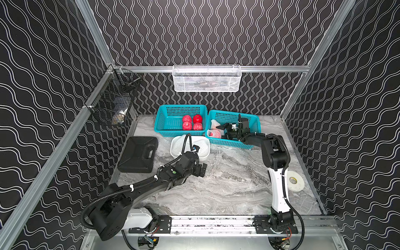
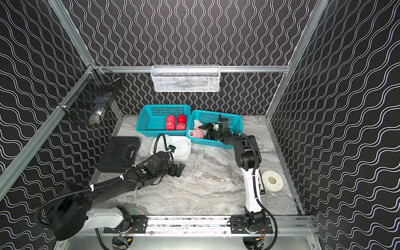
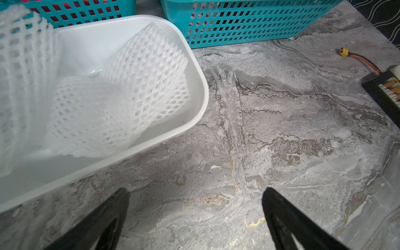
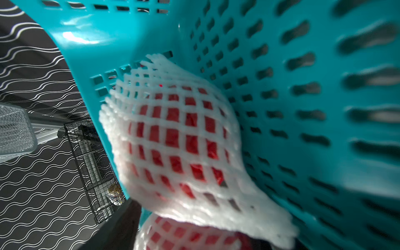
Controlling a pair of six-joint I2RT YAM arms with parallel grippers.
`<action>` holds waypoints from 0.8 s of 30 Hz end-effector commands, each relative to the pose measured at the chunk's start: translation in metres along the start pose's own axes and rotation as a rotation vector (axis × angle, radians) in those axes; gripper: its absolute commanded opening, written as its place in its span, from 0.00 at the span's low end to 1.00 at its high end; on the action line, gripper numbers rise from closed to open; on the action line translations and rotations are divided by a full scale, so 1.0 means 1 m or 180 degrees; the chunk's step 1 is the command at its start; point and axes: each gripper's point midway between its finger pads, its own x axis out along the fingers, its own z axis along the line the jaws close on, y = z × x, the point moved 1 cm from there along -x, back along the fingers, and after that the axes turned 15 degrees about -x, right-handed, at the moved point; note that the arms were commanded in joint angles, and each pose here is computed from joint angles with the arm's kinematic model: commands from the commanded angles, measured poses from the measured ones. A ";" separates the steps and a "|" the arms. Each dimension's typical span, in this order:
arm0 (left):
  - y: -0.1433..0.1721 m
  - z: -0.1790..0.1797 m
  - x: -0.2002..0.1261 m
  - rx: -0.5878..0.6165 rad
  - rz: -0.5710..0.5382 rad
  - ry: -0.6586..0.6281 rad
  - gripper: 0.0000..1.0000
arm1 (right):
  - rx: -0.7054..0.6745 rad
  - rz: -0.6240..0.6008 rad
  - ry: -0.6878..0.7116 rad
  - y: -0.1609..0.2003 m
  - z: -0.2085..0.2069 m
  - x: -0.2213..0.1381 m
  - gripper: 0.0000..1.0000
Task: Remove foam nets from apples
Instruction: Pick up the apple from the basket.
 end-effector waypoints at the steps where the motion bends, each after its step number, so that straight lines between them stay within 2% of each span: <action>1: -0.007 -0.003 -0.001 0.0048 -0.0068 0.0015 0.99 | -0.0044 -0.0062 -0.0149 -0.004 0.013 -0.002 0.70; 7: -0.008 -0.003 -0.001 0.0078 -0.0072 0.0004 0.99 | -0.0081 -0.0090 -0.0144 -0.004 0.018 -0.004 0.70; 12: -0.009 -0.004 -0.001 0.0082 -0.0069 0.0016 0.99 | -0.0107 -0.0093 -0.0174 -0.003 0.024 -0.006 0.76; 17: -0.009 -0.003 -0.003 0.0085 -0.0073 0.0003 0.99 | -0.0131 0.0048 -0.0349 0.006 0.034 -0.008 0.81; 24: -0.009 0.000 -0.007 0.0100 -0.0105 -0.0040 0.99 | -0.0343 0.0252 -0.0490 0.023 0.052 -0.019 0.81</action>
